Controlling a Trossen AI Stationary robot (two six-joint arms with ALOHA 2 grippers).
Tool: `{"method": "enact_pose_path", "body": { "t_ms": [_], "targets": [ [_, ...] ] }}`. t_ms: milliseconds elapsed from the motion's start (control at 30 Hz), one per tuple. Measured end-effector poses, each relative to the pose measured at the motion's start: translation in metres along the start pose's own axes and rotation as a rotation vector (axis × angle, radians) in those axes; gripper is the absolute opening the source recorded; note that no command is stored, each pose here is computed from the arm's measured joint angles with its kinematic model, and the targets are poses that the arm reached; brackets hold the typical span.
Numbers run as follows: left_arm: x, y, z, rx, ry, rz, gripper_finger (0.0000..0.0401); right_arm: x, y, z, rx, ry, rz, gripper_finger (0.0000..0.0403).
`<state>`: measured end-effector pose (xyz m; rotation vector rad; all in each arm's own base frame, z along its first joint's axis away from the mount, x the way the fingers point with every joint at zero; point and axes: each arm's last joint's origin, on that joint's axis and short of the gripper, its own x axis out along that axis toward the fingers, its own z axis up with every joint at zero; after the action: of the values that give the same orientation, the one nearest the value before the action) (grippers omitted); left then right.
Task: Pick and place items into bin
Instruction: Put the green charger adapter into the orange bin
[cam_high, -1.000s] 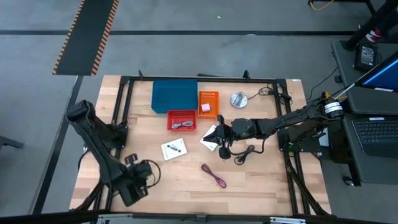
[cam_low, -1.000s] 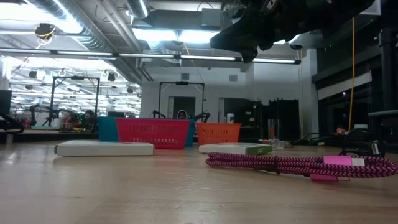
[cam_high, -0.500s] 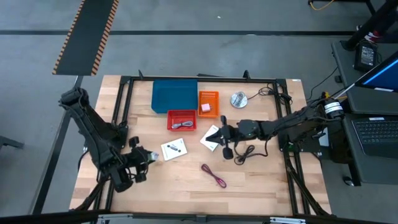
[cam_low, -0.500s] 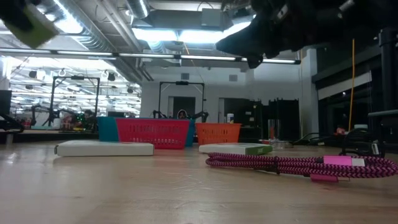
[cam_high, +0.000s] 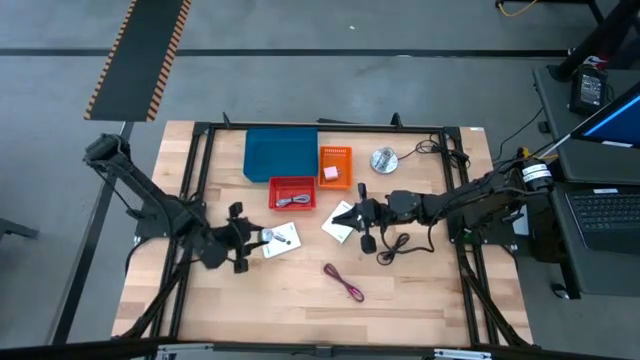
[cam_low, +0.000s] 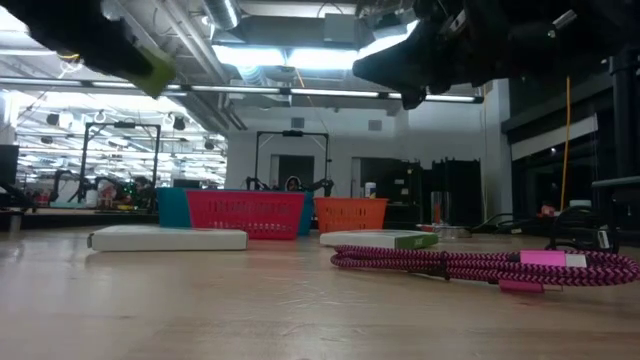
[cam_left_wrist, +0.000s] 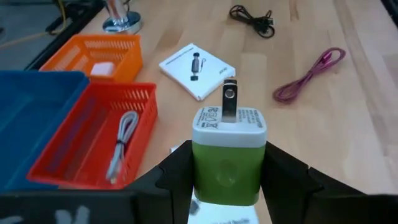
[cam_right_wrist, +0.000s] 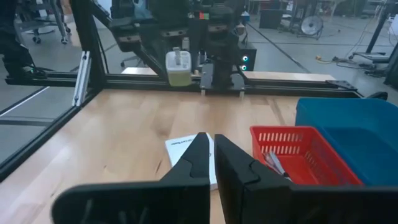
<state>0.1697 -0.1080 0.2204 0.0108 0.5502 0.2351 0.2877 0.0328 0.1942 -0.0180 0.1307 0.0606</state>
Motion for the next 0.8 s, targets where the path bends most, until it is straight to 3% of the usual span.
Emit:
{"method": "enact_pose_path", "body": {
  "t_ms": [500, 800],
  "targets": [
    [0.048, 0.050, 0.023, 0.078, -0.115, -0.145, 0.0144, 0.000, -0.012, -0.001, 0.006, 0.006, -0.043, 0.0007],
    [0.065, 0.090, 0.032, 0.038, -0.137, -0.081, 0.0144, -0.008, -0.030, 0.007, 0.013, 0.029, -0.104, 0.0007]
  ]
}}
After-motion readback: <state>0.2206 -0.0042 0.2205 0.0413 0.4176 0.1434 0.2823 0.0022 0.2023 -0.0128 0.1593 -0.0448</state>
